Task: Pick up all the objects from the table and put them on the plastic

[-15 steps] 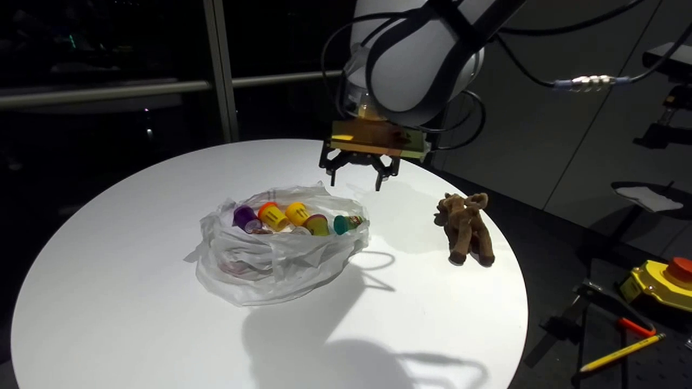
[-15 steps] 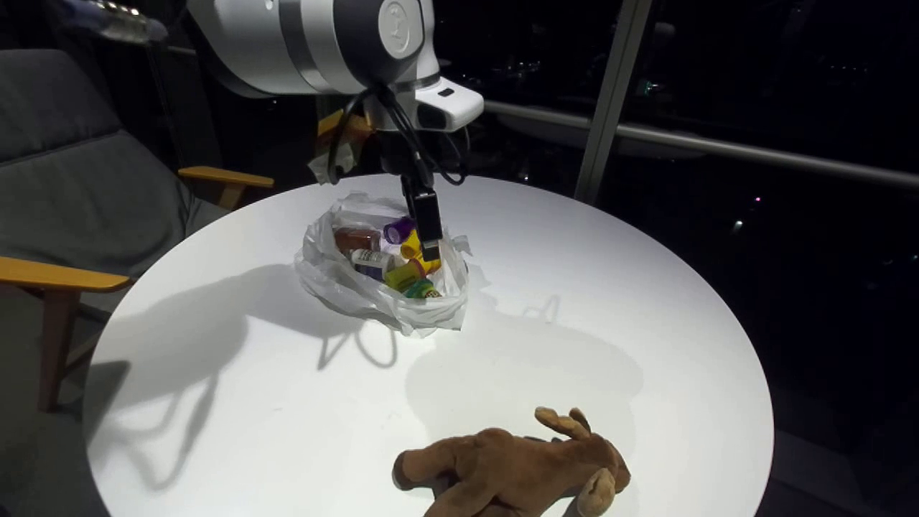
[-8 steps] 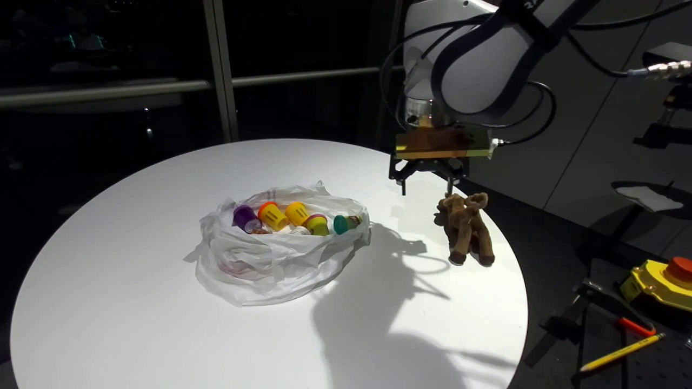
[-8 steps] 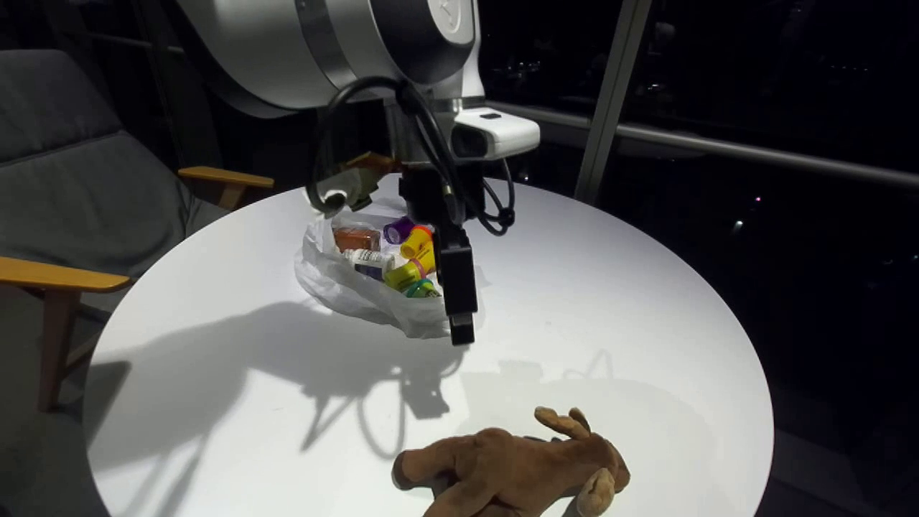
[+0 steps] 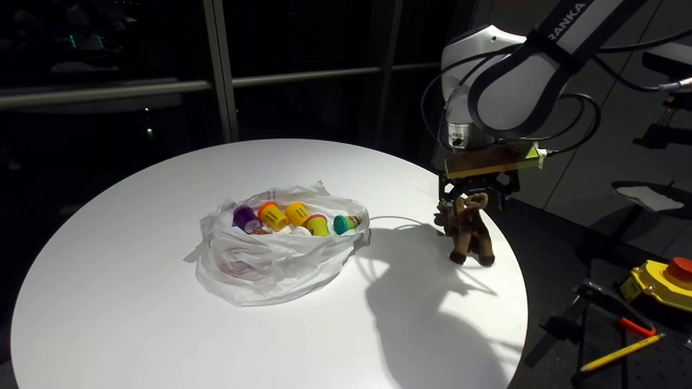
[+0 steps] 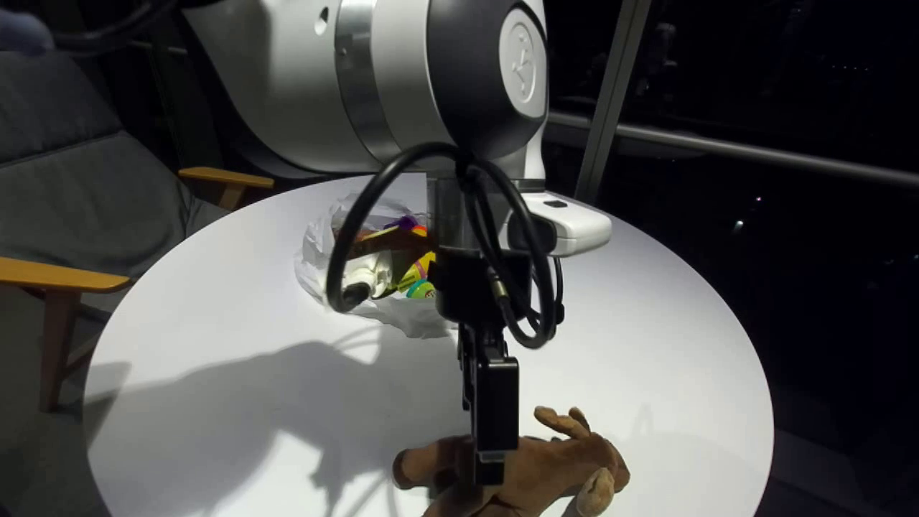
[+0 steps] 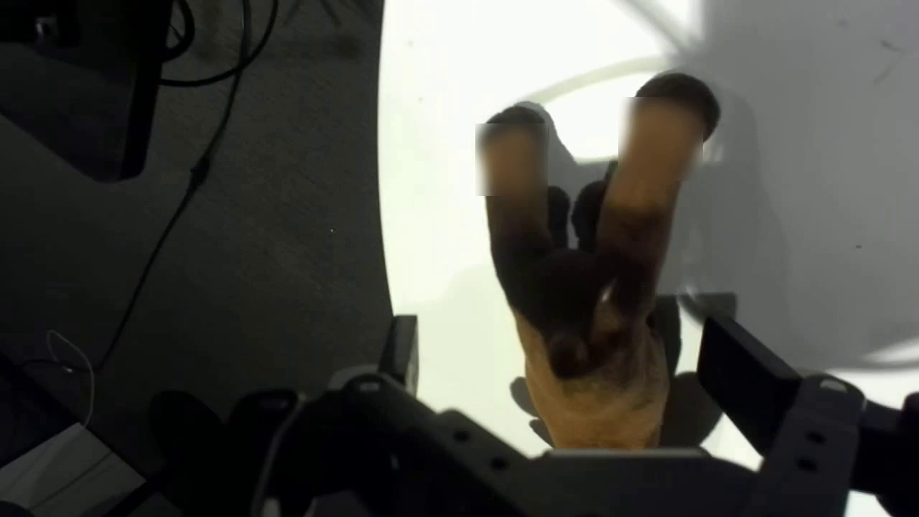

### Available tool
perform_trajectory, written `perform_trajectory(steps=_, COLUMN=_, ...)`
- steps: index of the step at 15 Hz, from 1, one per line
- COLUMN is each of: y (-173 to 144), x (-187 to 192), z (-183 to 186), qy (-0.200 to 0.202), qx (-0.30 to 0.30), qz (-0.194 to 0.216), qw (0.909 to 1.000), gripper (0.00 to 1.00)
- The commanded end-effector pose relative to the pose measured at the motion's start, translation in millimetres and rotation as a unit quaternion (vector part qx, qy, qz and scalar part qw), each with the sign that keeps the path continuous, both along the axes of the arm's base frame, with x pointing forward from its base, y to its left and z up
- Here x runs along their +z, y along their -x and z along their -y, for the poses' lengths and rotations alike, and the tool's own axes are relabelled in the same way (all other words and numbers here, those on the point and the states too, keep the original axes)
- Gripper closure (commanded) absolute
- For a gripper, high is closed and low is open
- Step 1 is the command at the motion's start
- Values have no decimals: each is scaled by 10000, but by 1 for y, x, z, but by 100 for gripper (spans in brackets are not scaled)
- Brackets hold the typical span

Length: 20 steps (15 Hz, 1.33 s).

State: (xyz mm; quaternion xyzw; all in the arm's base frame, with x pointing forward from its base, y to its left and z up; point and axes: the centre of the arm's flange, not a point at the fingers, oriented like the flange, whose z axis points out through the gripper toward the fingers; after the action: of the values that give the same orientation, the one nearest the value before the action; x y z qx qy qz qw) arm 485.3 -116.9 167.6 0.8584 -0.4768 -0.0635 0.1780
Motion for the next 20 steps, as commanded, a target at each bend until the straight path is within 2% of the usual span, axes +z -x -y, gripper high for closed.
perform_trajectory(steps=1, y=4, x=1, z=11, qy=24, qx=345, qz=-72, qw=9994, gripper=0)
perform_trajectory(steps=4, y=-8, x=-4, z=19, qy=-48, qx=663, qz=28, qw=9978, gripper=0)
perform_trajectory(steps=7, y=-19, x=-10, z=23, qy=-353, qx=1021, qz=272, qw=9938, gripper=0)
perform_trajectory(steps=10, y=-25, x=-21, z=28, qy=-606, qx=1135, qz=327, qw=9911, gripper=0)
perform_trajectory(steps=12, y=-25, x=-27, z=31, qy=-789, qx=1144, qz=259, qw=9900, gripper=27)
perform_trajectory(steps=16, y=-20, x=-34, z=30, qy=-1016, qx=1112, qz=118, qw=9885, gripper=58)
perform_trajectory(steps=18, y=-15, x=-32, z=22, qy=-1002, qx=1061, qz=114, qw=9892, gripper=73)
perform_trajectory(steps=20, y=-11, x=-27, z=-1, qy=-772, qx=942, qz=201, qw=9923, gripper=88)
